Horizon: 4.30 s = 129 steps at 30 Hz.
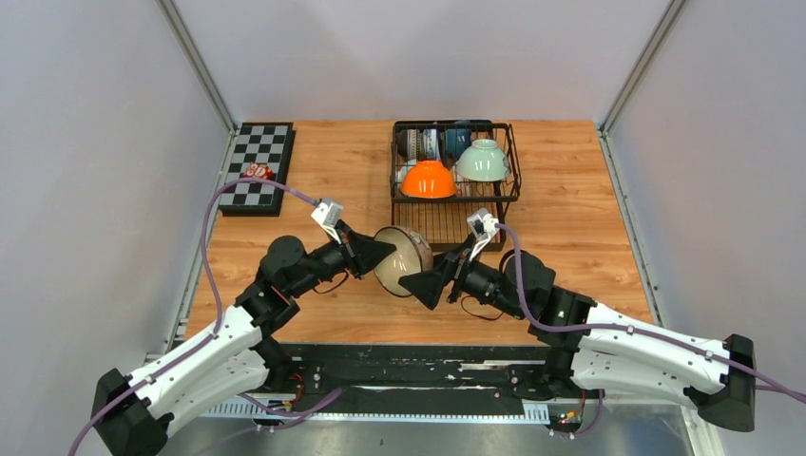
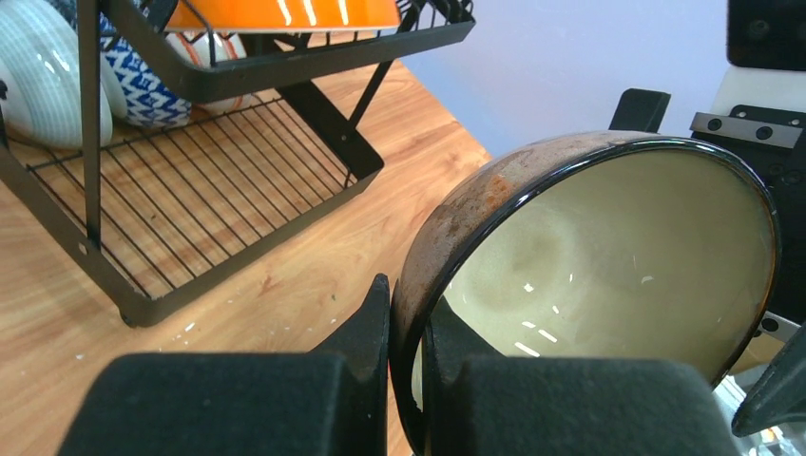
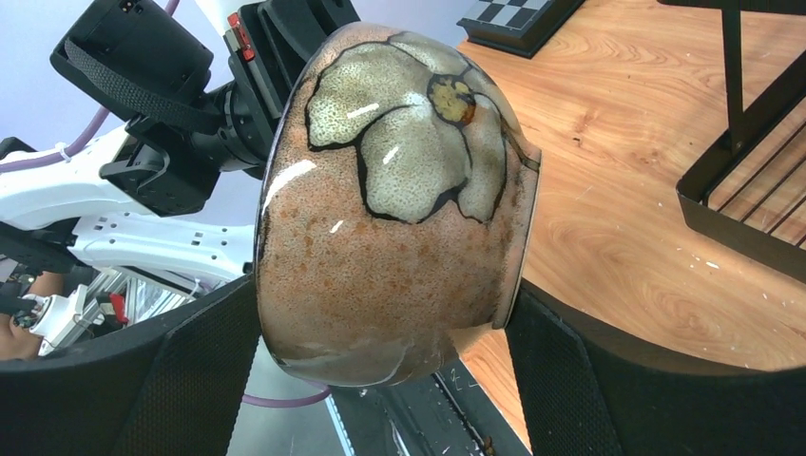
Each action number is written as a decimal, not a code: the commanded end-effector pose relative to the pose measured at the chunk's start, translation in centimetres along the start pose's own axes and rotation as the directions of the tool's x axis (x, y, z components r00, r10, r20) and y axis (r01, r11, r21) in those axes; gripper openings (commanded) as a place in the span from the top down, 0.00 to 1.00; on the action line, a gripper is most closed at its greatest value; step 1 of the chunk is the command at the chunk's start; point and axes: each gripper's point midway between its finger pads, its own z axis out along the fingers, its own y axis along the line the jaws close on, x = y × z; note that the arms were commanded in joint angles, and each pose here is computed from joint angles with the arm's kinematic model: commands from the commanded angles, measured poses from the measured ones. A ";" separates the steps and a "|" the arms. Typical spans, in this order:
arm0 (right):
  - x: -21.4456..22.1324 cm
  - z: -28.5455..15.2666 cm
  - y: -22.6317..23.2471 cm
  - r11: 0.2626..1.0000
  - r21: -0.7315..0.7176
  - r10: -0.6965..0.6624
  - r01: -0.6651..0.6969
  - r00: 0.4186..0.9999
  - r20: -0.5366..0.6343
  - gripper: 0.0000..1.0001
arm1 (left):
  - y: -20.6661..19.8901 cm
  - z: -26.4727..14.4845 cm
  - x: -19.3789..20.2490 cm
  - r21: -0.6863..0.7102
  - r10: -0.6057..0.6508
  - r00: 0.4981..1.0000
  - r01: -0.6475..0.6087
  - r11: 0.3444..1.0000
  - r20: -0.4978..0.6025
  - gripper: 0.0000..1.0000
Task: Load the bowls into the dish rack
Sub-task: Turn the bowl upside down on the dish rack.
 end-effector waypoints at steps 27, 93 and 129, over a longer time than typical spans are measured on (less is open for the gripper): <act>-4.8 -1.6 5.3 0.976 -0.214 -0.010 0.045 0.987 0.163 0.97 | -3.0 0.1 -5.9 0.063 0.069 0.986 -0.079 0.995 0.150 1.00; -6.3 -3.2 6.2 0.969 -0.227 -0.052 0.095 0.981 0.187 0.31 | -2.2 1.5 -3.2 0.054 0.019 1.000 -0.019 0.998 0.011 1.00; -5.8 -3.4 6.8 0.960 -0.264 -0.053 0.096 0.984 0.168 0.87 | -2.6 2.2 -2.9 0.082 -0.007 1.000 0.007 0.997 -0.009 1.00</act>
